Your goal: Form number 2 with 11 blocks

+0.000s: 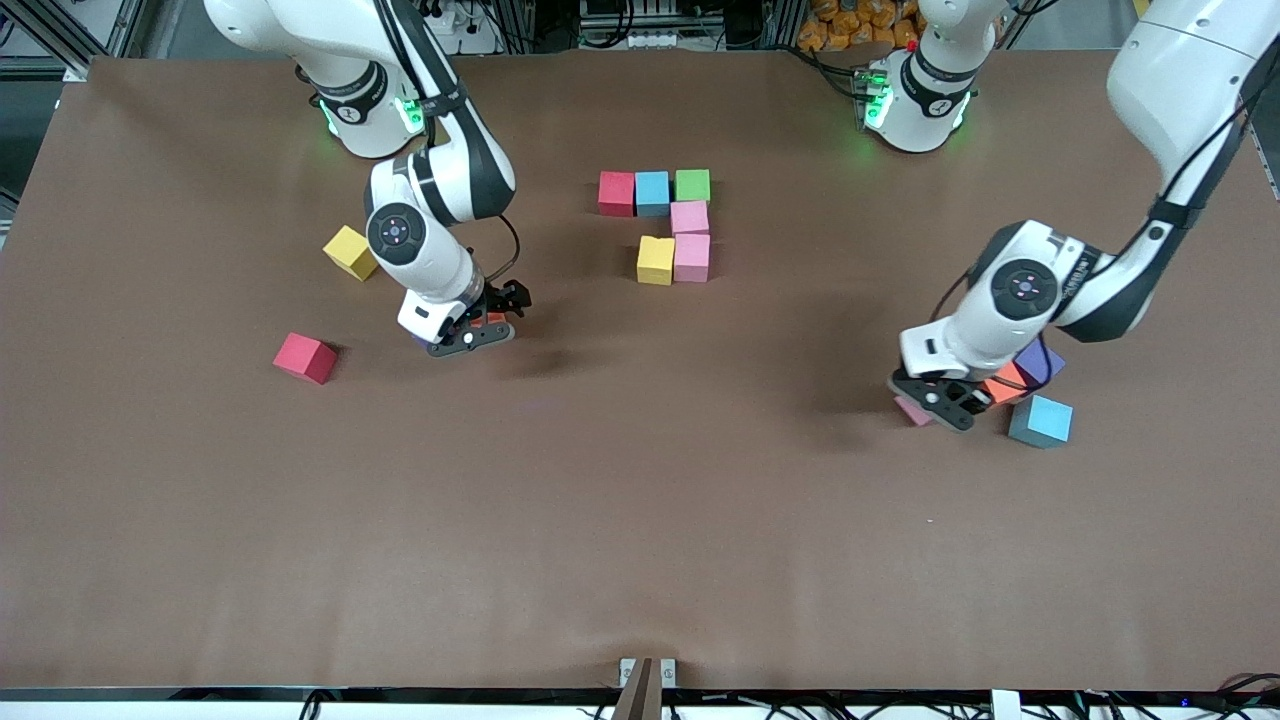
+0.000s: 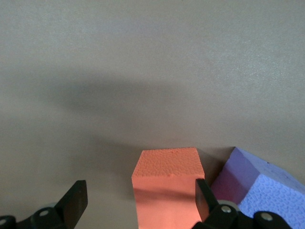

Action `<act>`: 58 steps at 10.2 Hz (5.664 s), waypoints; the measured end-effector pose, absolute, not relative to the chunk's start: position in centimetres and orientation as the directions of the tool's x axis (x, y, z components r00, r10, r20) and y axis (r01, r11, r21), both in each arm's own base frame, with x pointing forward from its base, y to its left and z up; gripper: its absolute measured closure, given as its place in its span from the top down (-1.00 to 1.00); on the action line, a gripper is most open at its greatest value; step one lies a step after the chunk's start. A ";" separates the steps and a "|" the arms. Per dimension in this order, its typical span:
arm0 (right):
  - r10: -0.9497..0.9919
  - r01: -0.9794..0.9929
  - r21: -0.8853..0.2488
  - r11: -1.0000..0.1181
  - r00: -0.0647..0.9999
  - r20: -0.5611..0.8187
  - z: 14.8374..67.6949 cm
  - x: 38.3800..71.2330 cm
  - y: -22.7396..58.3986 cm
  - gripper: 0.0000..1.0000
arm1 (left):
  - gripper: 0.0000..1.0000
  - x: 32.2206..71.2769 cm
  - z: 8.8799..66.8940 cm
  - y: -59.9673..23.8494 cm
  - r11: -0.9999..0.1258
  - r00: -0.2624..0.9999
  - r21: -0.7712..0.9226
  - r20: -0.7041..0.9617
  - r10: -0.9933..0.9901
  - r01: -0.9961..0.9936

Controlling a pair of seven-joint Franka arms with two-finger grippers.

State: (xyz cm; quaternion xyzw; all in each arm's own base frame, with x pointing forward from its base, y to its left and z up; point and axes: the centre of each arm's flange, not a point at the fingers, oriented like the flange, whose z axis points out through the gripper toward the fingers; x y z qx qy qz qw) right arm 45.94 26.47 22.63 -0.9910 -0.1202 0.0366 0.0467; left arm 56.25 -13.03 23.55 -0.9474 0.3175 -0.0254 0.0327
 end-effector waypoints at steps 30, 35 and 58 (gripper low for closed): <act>0.145 0.142 -0.119 -0.983 0.989 -0.017 22.6 46.6 24.6 0.13 | 0.16 35.4 31.4 -50.7 -0.059 0.031 -0.223 -0.127 0.991 0.973; 0.140 0.140 -0.134 -0.981 0.990 0.012 25.3 49.9 22.5 0.13 | 0.16 36.4 28.4 -52.8 0.038 -0.056 -0.186 -0.093 0.994 0.982; 0.198 0.193 -0.141 -0.971 0.980 -0.016 25.3 50.6 20.7 0.13 | 0.11 30.8 23.7 -55.9 0.014 -0.046 -0.212 -0.149 0.988 0.977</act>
